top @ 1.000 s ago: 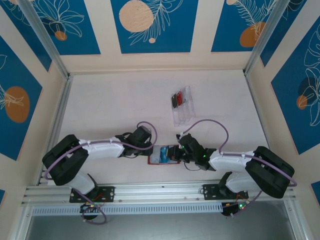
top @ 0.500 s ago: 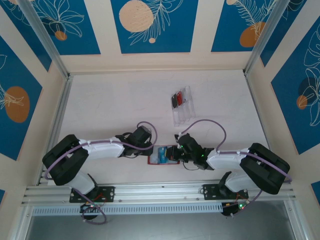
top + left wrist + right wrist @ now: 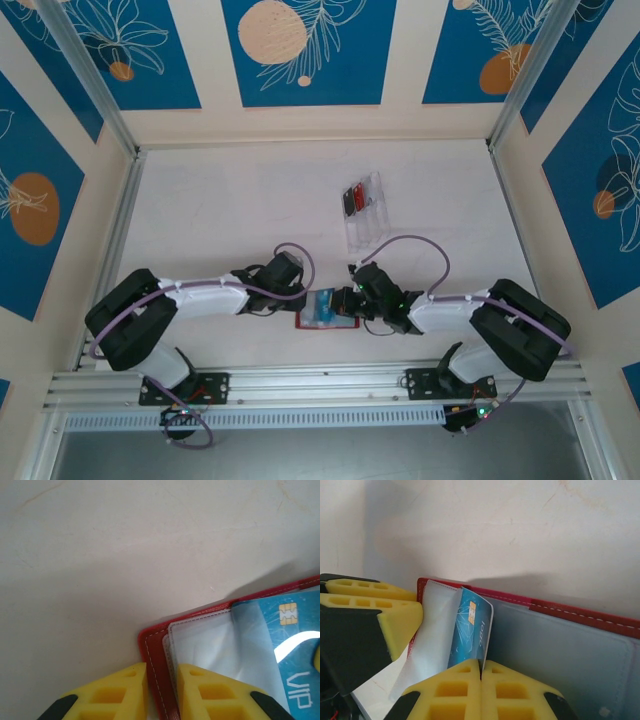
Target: Put the credit cards into the card holder
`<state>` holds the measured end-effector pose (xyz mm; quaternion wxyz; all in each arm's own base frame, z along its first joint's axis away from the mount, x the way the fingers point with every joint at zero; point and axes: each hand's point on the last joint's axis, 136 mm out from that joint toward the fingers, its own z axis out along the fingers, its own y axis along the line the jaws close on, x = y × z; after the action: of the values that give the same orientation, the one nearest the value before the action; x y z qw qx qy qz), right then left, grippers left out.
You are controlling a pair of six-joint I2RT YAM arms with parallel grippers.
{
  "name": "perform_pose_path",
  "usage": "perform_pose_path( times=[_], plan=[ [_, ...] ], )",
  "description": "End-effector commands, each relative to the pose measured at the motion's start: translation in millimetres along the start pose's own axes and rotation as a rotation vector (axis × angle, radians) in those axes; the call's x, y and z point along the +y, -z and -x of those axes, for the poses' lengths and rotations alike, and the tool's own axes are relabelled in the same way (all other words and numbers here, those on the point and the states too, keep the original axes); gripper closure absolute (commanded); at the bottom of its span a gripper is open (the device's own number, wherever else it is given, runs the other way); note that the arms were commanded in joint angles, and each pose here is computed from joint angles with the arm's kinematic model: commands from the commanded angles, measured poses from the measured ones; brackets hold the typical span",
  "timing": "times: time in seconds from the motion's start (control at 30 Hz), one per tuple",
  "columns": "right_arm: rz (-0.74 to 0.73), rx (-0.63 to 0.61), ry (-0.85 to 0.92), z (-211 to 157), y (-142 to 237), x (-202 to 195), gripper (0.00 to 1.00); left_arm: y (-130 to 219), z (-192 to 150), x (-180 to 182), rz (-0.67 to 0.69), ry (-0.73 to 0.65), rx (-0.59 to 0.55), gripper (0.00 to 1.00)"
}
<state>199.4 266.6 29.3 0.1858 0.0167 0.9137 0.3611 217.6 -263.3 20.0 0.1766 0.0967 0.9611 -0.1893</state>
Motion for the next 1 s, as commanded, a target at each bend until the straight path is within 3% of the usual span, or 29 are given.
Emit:
perform_pose_path(
  times=[0.0, 0.6, 0.97],
  plan=[
    [-0.07, 0.05, -0.001, -15.0, -6.2, -16.9, 1.0, -10.1, -34.6, 16.3, 0.065, -0.031, 0.123, 0.79],
    [-0.118, 0.108, -0.03, -38.3, 15.5, -33.0, 1.0, -10.2, -36.2, 18.6, 0.071, -0.025, 0.119, 0.79],
    [-0.131, 0.166, -0.042, -42.7, -4.9, -33.2, 1.0, -8.6, -36.6, 19.3, 0.075, -0.029, 0.119, 0.79]
  ],
)
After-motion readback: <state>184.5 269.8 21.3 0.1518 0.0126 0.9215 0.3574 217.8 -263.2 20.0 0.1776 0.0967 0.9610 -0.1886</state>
